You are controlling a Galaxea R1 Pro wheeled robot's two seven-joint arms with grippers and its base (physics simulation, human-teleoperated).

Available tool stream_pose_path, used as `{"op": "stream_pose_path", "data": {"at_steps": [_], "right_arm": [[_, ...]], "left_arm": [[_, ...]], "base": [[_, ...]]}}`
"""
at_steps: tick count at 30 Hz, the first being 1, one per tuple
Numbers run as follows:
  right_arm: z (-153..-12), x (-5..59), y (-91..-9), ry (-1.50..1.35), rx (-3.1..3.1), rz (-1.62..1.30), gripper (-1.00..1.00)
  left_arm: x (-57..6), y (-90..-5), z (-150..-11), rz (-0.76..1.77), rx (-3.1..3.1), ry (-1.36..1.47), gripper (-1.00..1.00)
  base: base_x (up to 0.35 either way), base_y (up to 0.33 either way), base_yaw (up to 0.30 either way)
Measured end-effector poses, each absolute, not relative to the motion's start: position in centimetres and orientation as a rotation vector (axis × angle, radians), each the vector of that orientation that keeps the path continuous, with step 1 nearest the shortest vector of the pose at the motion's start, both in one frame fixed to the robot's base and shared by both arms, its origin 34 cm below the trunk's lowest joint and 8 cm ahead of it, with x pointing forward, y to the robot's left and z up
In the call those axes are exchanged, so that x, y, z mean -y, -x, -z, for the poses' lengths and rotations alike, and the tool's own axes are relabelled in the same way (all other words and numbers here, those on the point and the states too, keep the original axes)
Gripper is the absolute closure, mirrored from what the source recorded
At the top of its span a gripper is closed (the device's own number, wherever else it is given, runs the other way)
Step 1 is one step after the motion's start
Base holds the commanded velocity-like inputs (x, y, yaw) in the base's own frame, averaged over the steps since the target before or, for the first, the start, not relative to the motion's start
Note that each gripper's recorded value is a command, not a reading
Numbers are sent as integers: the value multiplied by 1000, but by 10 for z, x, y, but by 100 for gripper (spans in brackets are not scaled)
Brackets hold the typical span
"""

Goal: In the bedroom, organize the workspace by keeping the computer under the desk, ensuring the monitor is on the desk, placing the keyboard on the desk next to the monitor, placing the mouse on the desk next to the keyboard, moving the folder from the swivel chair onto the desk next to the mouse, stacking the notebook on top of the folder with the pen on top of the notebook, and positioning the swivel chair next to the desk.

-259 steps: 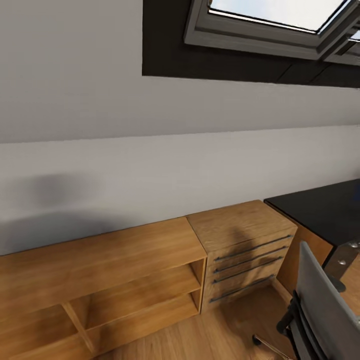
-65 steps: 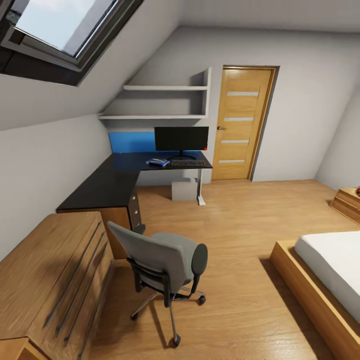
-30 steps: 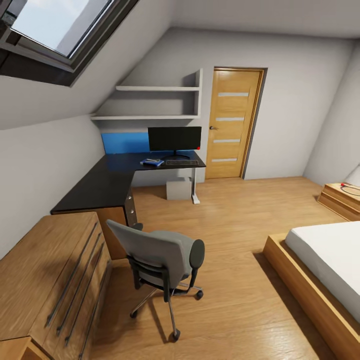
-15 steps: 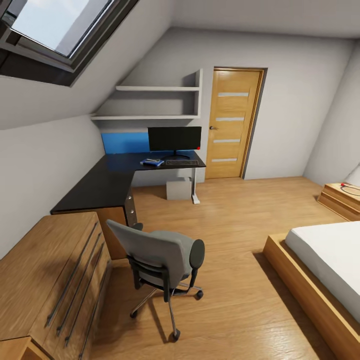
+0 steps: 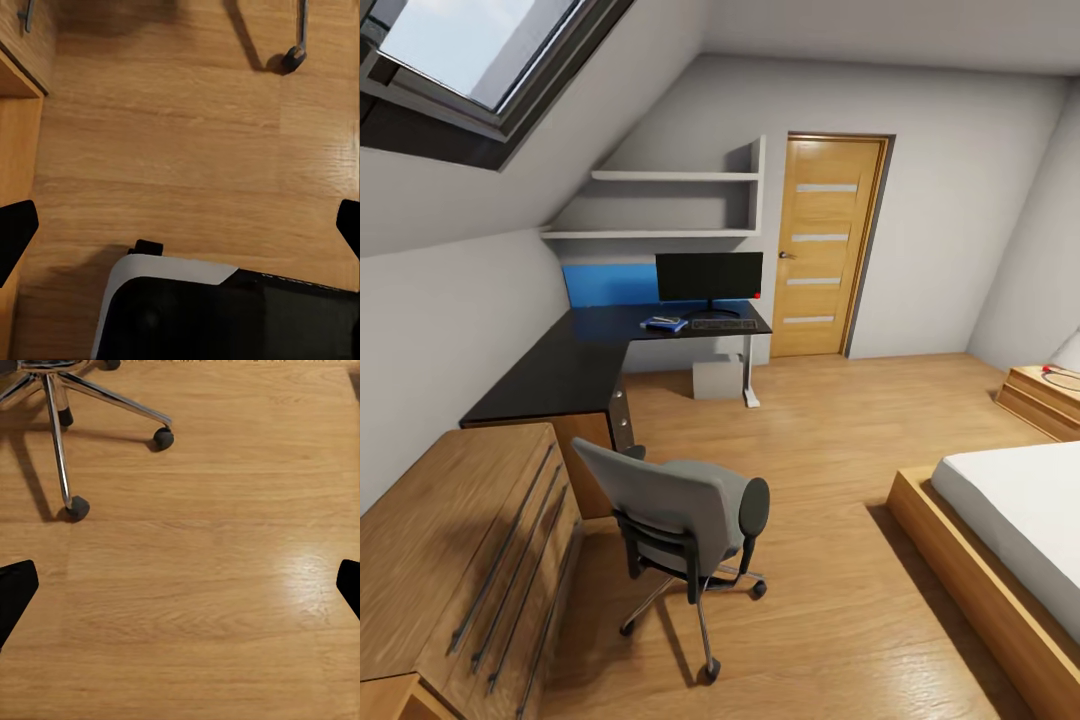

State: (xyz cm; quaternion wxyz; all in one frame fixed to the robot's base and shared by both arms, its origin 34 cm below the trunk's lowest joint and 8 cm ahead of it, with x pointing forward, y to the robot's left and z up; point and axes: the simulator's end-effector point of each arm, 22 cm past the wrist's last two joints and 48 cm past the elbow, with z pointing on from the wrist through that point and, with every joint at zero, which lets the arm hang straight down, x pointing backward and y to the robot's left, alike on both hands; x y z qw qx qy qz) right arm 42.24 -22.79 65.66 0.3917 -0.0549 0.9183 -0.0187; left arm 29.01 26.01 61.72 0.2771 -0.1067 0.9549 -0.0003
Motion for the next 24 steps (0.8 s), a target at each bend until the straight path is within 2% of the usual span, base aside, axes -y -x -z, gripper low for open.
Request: {"op": "stream_pose_path", "data": {"at_steps": [10,24], "right_arm": [[-667,197,-466,111,-2256,-18,-100],[-697,112,-531,39,-2209,-134,-100]], "left_arm": [[-257,-348,-626,2,-2470,285,-100],[-245,-431,-641,13,-2431,318,-100]], "base": [[0,0,0],[0,0,0]]}}
